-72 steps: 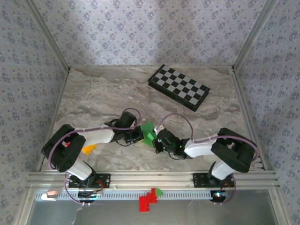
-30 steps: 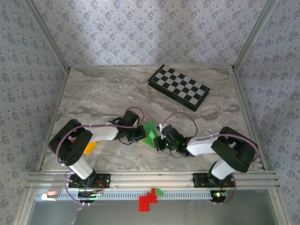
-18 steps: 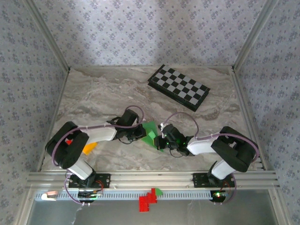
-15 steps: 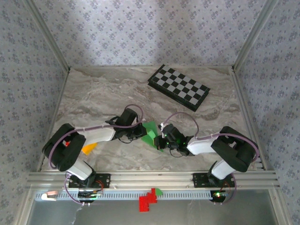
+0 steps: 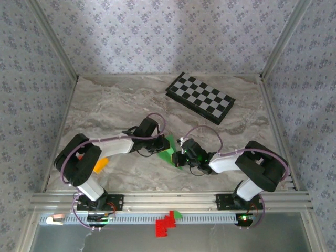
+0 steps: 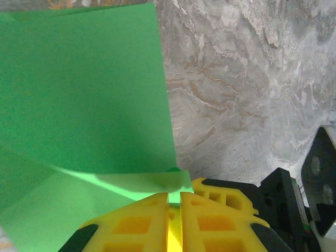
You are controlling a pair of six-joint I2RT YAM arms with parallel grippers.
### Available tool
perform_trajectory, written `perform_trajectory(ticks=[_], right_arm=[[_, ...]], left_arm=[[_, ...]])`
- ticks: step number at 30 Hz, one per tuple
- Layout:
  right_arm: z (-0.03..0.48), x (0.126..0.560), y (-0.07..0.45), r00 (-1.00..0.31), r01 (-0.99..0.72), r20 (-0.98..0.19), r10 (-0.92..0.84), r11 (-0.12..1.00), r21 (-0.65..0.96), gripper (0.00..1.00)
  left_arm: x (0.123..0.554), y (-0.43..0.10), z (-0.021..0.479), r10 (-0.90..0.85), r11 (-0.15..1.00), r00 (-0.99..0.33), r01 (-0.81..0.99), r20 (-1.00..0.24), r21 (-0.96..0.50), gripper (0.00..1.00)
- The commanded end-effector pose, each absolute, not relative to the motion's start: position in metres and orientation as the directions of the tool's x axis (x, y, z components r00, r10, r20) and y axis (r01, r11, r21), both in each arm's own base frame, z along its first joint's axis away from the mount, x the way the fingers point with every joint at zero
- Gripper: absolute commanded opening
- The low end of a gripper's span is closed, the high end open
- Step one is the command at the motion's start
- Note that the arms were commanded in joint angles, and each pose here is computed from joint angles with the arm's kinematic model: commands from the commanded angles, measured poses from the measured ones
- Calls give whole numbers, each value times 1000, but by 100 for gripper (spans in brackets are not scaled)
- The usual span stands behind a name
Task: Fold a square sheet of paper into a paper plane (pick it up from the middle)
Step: Fourth fold the wing at the center of the table.
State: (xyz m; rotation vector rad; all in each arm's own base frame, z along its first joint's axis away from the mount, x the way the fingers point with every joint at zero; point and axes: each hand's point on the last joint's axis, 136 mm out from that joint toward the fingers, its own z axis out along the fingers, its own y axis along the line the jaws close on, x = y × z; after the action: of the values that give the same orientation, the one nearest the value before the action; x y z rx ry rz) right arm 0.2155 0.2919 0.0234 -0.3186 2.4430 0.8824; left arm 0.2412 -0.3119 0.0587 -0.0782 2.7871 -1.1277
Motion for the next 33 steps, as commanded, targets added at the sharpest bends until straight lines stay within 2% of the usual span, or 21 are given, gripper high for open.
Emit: perform_trajectory(ticks=[1,23,33], right_arm=[[-4,204,274,-878,-329,-474,-70,808,490,7],[-3,204,274,-878,-328,-474,-70,809,488,12],[-5,203,274,-881,-329,-466,-77,808,489,11]], left_arm=[[246,-325,65,-59,697,-990,52,-129,-715,14],[250,-322,37,-57,724,-994,25,-96,-689,14],[253,-317,42,-65,716,-993,23,-99,-698,15]])
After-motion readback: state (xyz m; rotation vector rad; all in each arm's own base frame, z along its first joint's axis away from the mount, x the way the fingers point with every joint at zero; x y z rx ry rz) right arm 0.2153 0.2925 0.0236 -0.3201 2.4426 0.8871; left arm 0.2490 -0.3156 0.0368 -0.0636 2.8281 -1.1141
